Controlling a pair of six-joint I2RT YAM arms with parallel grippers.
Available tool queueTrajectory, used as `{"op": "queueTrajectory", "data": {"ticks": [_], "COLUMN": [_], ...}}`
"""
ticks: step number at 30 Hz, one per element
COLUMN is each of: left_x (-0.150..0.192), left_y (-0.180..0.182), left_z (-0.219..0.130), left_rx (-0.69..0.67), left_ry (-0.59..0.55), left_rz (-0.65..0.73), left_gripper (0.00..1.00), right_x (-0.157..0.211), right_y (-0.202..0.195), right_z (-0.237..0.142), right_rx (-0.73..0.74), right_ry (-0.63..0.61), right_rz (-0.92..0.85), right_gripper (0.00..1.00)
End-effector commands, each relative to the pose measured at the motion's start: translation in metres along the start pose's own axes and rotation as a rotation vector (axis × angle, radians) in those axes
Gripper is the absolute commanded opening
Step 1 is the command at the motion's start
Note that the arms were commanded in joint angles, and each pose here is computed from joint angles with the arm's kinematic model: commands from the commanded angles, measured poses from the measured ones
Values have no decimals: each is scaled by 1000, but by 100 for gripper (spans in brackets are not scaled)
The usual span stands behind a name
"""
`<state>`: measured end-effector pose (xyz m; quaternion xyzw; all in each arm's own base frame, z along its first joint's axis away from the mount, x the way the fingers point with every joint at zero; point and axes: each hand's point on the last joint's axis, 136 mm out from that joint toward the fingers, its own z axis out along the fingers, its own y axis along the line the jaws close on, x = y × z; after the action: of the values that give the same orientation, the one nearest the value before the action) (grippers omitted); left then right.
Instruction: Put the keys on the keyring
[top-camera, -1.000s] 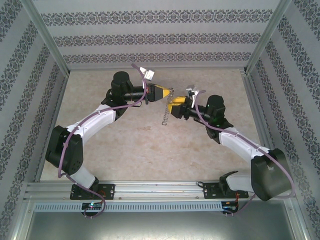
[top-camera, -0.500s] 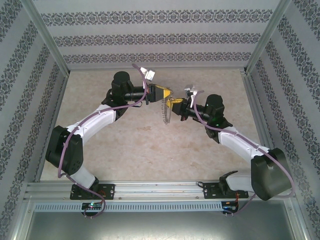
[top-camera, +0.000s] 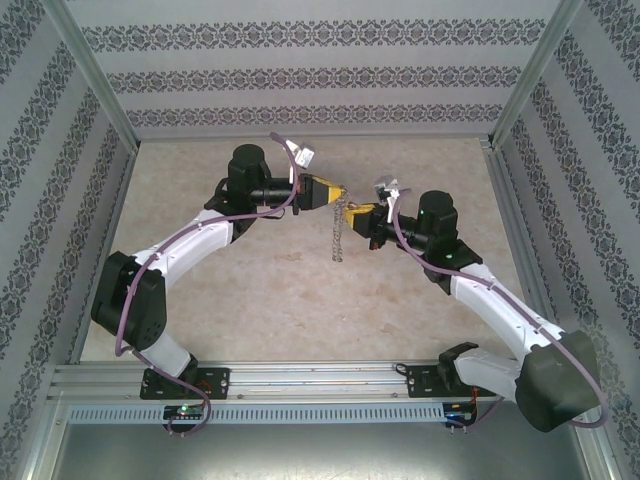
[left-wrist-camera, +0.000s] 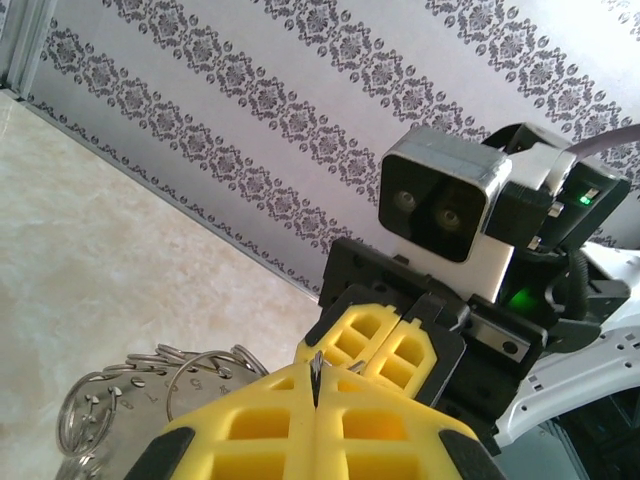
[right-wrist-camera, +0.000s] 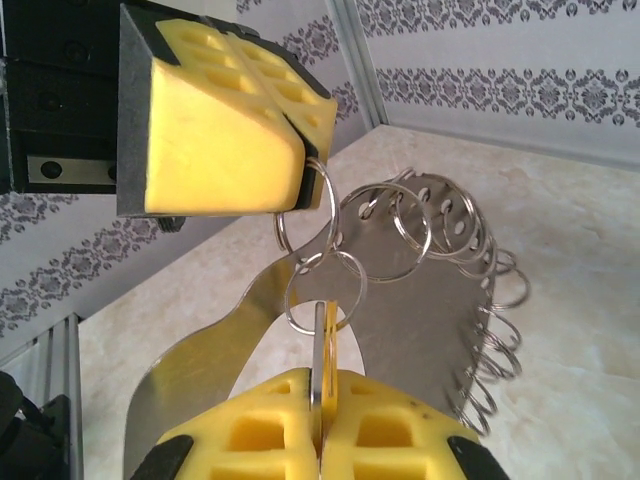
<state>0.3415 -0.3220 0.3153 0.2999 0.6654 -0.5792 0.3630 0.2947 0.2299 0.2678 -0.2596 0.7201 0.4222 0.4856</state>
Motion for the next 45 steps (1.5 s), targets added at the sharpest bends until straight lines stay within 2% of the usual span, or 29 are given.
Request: {"op": "queueTrajectory", "data": {"ticks": [1, 7, 14, 36, 45], "left_x": [-23, -22, -18, 7, 14], "left_y": [-20, -23, -26, -23, -19], "left_z": [-6, -8, -8, -8, -7], "left_rx": [-3, -4, -13, -154, -162], "left_ry": [-39, -40, -30, 79, 99], "left_rz": [116, 125, 141, 264, 261], "left_gripper": [0, 0, 0, 0, 0], "right_x": [-4, -4, -11, -20, -21], "right_y": [-3, -3, 0, 3, -3], "right_z": [-4, 4, 13, 25, 20], "right_rx": [37, 55, 50, 64, 136], "right_ry": [34, 101, 123, 212, 227], "right_rz": [-26, -23, -21, -35, -70], "right_gripper": [0, 0, 0, 0, 0]}}
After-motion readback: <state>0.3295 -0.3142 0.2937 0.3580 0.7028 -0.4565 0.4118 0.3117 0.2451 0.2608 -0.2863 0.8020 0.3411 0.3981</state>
